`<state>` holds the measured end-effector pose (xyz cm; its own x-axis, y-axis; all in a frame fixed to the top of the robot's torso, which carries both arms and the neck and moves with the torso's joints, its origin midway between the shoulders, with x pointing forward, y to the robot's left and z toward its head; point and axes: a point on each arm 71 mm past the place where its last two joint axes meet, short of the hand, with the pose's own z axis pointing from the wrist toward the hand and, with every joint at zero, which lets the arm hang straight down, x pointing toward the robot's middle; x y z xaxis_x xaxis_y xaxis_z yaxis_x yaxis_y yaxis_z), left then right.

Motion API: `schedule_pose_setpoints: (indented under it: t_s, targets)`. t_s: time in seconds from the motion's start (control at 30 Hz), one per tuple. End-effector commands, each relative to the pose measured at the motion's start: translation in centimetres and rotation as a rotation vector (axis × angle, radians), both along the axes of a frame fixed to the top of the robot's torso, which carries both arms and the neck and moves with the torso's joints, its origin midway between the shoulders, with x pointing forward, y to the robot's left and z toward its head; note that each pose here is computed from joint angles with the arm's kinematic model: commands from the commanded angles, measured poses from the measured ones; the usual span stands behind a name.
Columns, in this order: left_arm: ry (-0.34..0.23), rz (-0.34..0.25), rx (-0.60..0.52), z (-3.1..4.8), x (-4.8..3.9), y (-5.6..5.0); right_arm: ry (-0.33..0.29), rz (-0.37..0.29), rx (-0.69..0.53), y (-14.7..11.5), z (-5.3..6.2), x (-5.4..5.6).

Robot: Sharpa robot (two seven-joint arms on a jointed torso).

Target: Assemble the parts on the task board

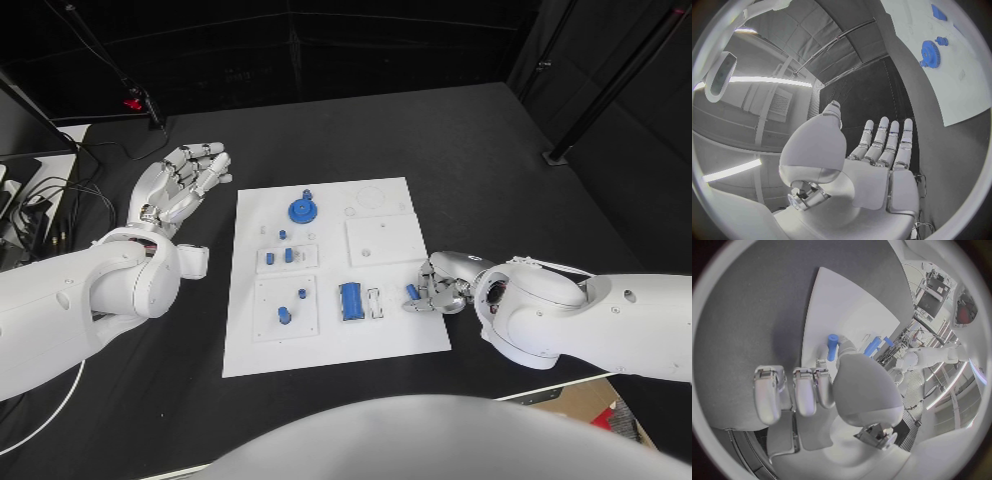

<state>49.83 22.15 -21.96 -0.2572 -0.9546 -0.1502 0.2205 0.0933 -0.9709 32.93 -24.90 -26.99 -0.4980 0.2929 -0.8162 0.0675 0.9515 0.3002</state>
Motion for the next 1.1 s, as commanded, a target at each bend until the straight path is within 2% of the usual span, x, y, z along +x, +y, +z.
schedule_pose_setpoints:
  t_s: [0.03,0.2,0.4,0.8,1.1]
  targets:
    - [-0.071,-0.020,-0.025,0.61,-0.14,-0.1,0.091,0.010,-0.081,-0.2,-1.3,-0.8]
    - [-0.071,-0.019,-0.025,0.61,-0.14,-0.1,0.069,0.013,-0.056,0.0,-1.2,-0.9]
    - [-0.071,-0.018,-0.024,0.61,-0.14,0.0,0.010,0.010,0.006,0.3,-0.6,-0.9]
    - [-0.069,-0.015,-0.023,0.53,-0.14,0.1,-0.087,-0.037,0.170,0.4,0.7,-1.3]
    - [-0.067,-0.014,-0.022,0.42,-0.17,0.1,-0.114,-0.079,0.260,0.2,1.4,-1.7]
